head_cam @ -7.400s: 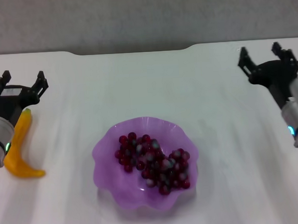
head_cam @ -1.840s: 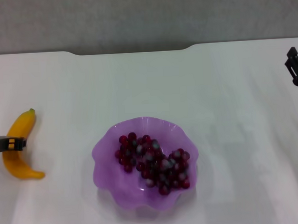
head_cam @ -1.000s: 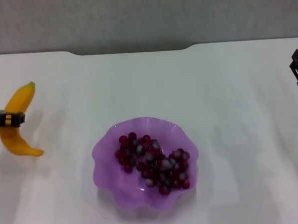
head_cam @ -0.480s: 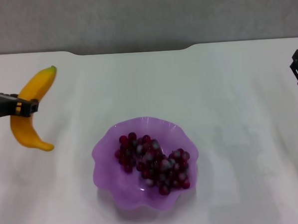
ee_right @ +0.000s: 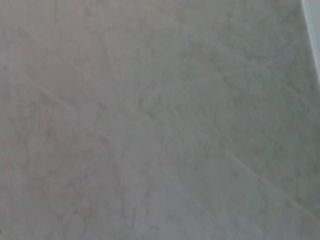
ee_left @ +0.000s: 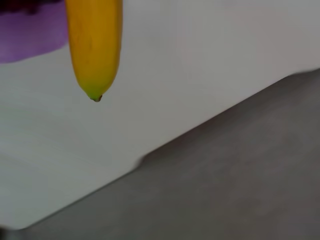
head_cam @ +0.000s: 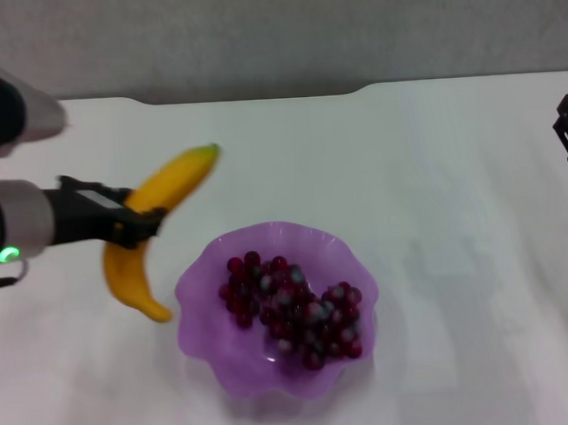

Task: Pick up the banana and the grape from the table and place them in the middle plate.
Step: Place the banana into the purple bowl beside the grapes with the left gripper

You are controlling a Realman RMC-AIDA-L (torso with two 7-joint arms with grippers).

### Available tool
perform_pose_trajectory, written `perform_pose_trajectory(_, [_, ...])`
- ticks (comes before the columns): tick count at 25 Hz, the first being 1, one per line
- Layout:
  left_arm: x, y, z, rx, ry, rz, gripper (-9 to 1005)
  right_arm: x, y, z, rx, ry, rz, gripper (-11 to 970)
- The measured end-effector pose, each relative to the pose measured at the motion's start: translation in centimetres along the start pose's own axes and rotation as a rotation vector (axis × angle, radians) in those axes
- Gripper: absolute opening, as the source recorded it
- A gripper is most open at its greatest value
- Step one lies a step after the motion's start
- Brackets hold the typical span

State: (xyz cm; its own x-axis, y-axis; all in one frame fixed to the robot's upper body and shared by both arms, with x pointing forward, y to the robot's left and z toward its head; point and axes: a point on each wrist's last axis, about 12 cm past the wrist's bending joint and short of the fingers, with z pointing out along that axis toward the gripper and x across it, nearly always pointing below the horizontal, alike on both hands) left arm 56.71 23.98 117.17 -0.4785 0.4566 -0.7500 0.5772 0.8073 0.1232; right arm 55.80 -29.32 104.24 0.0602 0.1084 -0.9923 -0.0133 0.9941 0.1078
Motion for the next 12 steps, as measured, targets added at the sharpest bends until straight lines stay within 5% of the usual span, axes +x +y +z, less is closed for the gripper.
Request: perform_pose_trajectory(12, [-0.2,-3.9,2.8,0.136,0.03,0.115,461,0.0,0.1,0.0,-0.004,0.0,-0.001,724])
